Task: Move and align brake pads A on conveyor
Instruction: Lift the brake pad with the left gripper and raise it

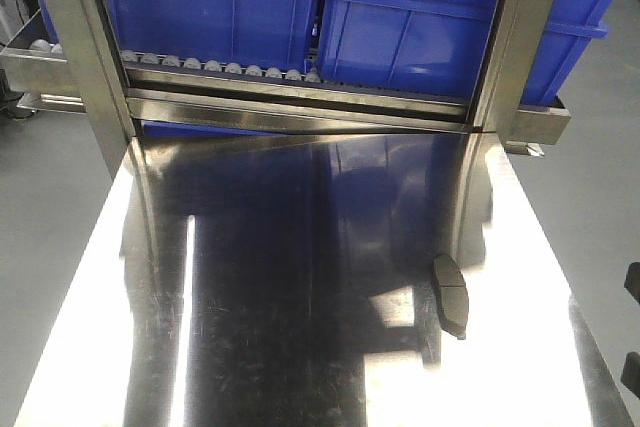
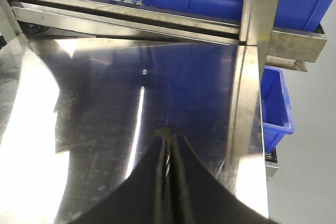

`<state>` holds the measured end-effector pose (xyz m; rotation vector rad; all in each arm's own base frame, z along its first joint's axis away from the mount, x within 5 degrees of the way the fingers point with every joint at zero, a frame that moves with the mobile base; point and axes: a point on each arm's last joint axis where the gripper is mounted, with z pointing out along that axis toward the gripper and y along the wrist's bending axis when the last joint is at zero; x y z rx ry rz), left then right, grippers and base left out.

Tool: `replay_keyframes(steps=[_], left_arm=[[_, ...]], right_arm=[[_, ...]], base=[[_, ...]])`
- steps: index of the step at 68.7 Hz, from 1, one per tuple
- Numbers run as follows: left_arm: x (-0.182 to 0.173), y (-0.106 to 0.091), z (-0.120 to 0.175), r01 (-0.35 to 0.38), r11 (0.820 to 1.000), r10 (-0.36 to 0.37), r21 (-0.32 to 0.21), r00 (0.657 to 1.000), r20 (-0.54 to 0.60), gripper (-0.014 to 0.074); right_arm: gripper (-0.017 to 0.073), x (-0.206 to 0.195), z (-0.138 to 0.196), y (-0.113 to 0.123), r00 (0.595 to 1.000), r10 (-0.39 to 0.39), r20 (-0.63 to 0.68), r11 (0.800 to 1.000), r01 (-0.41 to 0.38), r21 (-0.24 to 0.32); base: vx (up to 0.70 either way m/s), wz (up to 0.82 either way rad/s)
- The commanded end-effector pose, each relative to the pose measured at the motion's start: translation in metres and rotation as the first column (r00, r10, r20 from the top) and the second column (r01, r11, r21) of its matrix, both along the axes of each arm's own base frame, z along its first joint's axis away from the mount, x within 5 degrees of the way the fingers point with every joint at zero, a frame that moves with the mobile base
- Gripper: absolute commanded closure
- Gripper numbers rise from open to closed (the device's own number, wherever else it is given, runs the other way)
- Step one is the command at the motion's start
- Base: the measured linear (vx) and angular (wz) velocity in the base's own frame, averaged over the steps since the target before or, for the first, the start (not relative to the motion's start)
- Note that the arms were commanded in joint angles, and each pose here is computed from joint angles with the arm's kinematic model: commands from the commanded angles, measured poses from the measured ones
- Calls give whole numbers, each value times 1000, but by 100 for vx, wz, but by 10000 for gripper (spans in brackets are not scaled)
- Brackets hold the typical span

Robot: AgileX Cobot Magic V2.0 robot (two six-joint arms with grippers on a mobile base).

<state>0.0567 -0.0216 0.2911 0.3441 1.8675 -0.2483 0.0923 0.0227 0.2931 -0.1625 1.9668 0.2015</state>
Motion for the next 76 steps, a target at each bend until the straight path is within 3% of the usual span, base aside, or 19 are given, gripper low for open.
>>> replay_keyframes(steps=[1, 55, 65, 76], left_arm=[[2, -1, 21, 9, 997, 1, -71, 991, 135, 554], [2, -1, 20, 9, 998, 0, -68, 992, 128, 554], [2, -1, 20, 9, 998, 0, -68, 992, 128, 554], [2, -1, 20, 9, 998, 0, -68, 992, 128, 554]], right_arm=[[567, 3, 14, 1, 996, 4, 92, 1000, -5, 6], [540, 3, 15, 1, 995, 4, 101, 1000, -5, 9], [373, 3, 15, 1, 995, 5, 103, 1000, -5, 8], [-7, 3, 16, 1, 993, 6, 120, 1000, -7, 3]], base=[[0, 0], [0, 0], [0, 0], [0, 0]])
